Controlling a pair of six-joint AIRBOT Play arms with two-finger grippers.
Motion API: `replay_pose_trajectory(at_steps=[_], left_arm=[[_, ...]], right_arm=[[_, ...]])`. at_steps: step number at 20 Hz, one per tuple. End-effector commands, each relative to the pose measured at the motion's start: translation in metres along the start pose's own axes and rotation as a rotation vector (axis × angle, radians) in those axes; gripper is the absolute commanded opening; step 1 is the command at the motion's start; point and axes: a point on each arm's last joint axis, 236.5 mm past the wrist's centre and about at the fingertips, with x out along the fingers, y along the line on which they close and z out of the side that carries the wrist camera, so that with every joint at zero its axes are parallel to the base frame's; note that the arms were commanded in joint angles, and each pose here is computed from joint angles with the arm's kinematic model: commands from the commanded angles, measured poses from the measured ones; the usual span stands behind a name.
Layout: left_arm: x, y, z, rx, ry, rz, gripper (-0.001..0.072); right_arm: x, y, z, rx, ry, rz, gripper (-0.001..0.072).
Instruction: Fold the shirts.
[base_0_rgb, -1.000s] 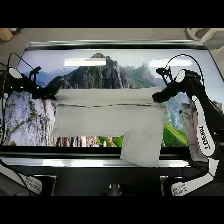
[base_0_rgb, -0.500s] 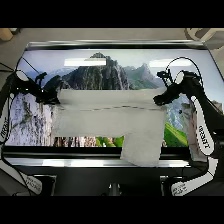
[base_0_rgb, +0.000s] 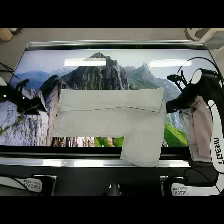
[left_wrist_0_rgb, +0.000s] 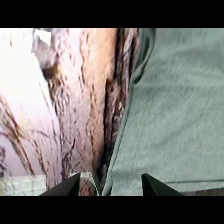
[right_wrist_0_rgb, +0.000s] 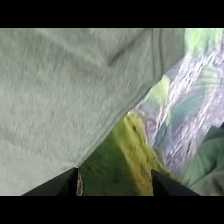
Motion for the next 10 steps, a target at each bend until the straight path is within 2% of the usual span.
replay_pose_trajectory(at_steps=[1, 2, 4, 6, 10], left_arm=[[0.036, 0.016, -0.062, -0.042, 0.027, 0.000, 0.0472], [0.049, 0.018, -0.074, -0.049, 0.026, 0.001, 0.0473], [0.066, 0.014, -0.084, -0.063, 0.026, -0.025, 0.0519], [0.075, 0.004, -0.086, -0.056, 0.026, -0.070, 0.0519], [0.089, -0.005, -0.090, -0.034, 0.034, -0.066, 0.0519]], right_arm=[[0.010, 0.018, -0.058, -0.011, 0.118, 0.080, 0.0484], [0.013, 0.021, -0.062, -0.009, 0.114, 0.083, 0.0484], [0.014, 0.027, -0.063, -0.009, 0.098, 0.100, 0.0483], [0.013, 0.028, -0.064, -0.016, 0.100, 0.105, 0.0483], [0.013, 0.028, -0.065, -0.017, 0.105, 0.103, 0.0484]])
